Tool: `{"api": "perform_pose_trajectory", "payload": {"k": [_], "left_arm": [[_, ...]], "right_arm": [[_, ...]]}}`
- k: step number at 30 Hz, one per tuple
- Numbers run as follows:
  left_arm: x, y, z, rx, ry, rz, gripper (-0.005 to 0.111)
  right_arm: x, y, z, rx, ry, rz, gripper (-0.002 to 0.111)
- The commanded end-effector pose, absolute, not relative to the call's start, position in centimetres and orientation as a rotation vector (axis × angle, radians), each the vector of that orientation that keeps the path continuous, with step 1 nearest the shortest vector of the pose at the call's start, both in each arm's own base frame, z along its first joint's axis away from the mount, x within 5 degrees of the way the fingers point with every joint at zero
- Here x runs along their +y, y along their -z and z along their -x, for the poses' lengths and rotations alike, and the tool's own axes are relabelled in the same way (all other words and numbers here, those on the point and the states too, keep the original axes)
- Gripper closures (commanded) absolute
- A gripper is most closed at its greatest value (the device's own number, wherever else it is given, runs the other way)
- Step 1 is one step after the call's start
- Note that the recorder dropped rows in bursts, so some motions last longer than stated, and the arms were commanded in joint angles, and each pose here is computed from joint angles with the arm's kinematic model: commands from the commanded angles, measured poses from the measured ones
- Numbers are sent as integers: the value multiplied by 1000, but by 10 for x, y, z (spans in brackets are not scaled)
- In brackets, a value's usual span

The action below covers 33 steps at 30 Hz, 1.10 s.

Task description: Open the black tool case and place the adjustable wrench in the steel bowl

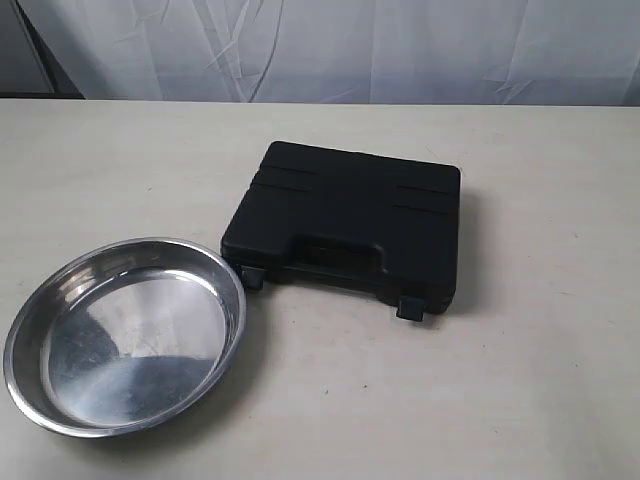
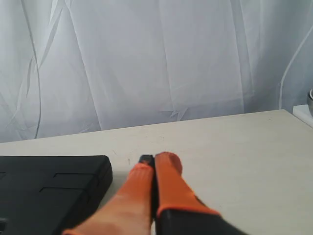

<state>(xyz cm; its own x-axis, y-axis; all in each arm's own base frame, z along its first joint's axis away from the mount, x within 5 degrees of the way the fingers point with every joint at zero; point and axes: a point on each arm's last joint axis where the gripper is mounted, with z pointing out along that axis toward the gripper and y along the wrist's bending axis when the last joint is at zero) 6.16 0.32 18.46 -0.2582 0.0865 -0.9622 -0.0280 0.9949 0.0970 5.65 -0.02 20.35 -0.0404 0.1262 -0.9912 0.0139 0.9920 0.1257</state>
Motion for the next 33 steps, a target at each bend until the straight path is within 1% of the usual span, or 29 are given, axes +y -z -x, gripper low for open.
{"api": "perform_pose_trajectory", "payload": {"k": [1, 12, 13, 14, 16, 18, 21, 22, 24, 27, 29, 31, 32, 33], "left_arm": [[3, -187, -62, 1810, -111, -37, 106], [3, -187, -62, 1810, -111, -37, 106], [3, -187, -62, 1810, -111, -37, 106], [3, -187, -62, 1810, -111, -37, 106], [3, -187, -62, 1810, -111, -37, 106], [3, -187, -62, 1810, -111, -37, 106], [3, -187, -62, 1810, -111, -37, 106], [3, -187, -62, 1810, -111, -37, 106], [3, -187, -62, 1810, -111, -37, 106], [3, -187, -62, 1810, -111, -37, 106], [3, -187, -62, 1810, -111, -37, 106], [3, -187, -62, 1810, -111, -37, 106], [3, -187, -62, 1810, -111, -37, 106], [3, -187, -62, 1810, -111, -37, 106]], "right_arm": [[0, -202, -56, 1602, -89, -113, 109], [-1, -204, -56, 1585, -89, -113, 109], [0, -206, -56, 1554, -151, -169, 109], [0, -209, -56, 1505, -303, -308, 109], [-2, -215, -56, 1326, -736, -705, 109], [-7, -219, -55, 1161, -973, -935, 109], [-11, -224, -54, 1082, -964, -942, 109], [-13, -225, -53, 1051, -984, -963, 109], [-13, -224, -54, 1000, -1105, -1059, 109], [-12, -226, -53, 982, -1148, -1082, 109], [-14, -235, -51, 927, -1147, -1063, 109], [-17, -258, -44, 801, -1229, -1051, 109], [-17, -276, -38, 770, -1190, -958, 109], [-17, -295, -30, 760, -1050, -795, 109]]}}
